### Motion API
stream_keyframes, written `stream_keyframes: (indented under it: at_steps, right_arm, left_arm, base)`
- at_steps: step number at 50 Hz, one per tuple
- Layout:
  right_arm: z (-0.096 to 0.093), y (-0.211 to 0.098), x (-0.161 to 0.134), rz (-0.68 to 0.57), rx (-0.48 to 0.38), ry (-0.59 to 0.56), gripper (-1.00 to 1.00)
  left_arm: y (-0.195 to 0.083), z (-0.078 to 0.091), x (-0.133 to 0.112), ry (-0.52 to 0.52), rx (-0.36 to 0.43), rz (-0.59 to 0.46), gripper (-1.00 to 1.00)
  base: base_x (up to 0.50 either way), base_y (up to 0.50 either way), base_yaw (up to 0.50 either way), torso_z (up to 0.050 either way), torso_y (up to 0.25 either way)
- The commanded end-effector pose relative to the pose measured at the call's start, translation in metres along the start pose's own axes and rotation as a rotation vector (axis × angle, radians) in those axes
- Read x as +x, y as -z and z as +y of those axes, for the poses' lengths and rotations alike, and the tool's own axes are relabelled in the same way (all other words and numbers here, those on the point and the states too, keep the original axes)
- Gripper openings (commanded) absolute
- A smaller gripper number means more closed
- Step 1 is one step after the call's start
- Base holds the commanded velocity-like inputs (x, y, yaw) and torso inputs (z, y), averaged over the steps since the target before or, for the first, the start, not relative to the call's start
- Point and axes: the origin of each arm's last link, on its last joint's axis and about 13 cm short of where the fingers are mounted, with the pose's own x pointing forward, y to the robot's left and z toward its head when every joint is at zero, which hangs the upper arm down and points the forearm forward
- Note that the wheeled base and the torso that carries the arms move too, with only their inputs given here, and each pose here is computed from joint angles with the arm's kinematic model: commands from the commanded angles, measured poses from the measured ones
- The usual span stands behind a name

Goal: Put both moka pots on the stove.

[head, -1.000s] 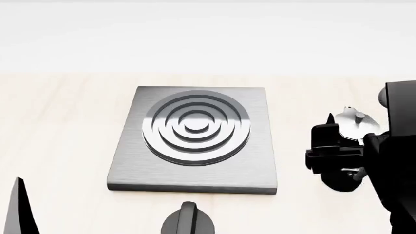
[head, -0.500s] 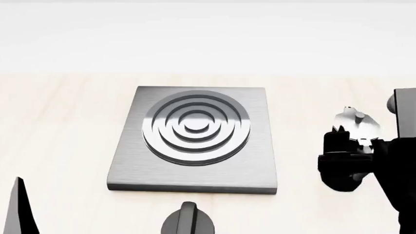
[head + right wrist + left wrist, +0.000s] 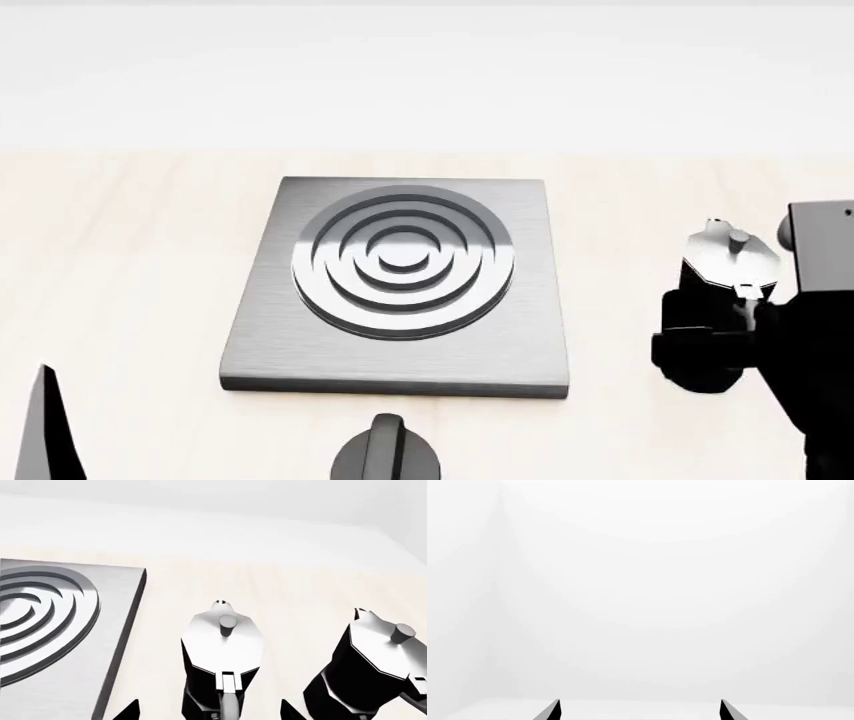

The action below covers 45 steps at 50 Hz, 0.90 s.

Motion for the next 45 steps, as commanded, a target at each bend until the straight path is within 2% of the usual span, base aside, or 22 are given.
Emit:
stream_keyframes:
  at_steps: [1, 21, 45]
  right_arm:
    - [-0.003, 0.008, 0.011, 0.029, 0.003, -0.012, 1.00]
    - [-0.012, 0.019, 0.030, 0.060, 0.037, -0.007, 1.00]
    - [-0.011, 0.034, 0.042, 0.098, 0.042, 0.008, 1.00]
  left_arm:
    - [0.002, 0.000, 0.000, 0.002, 0.001, 0.003, 1.00]
    - [0.002, -0.001, -0.001, 0.005, 0.001, 0.004, 1.00]
    - [0.002, -0.002, -0.001, 0.009, 0.000, 0.005, 1.00]
  base:
    - [0.00, 0.00, 0.00, 0.000, 0.000]
    - [0.00, 0.00, 0.00, 0.000, 0.000]
    - [0.00, 0.00, 0.00, 0.000, 0.000]
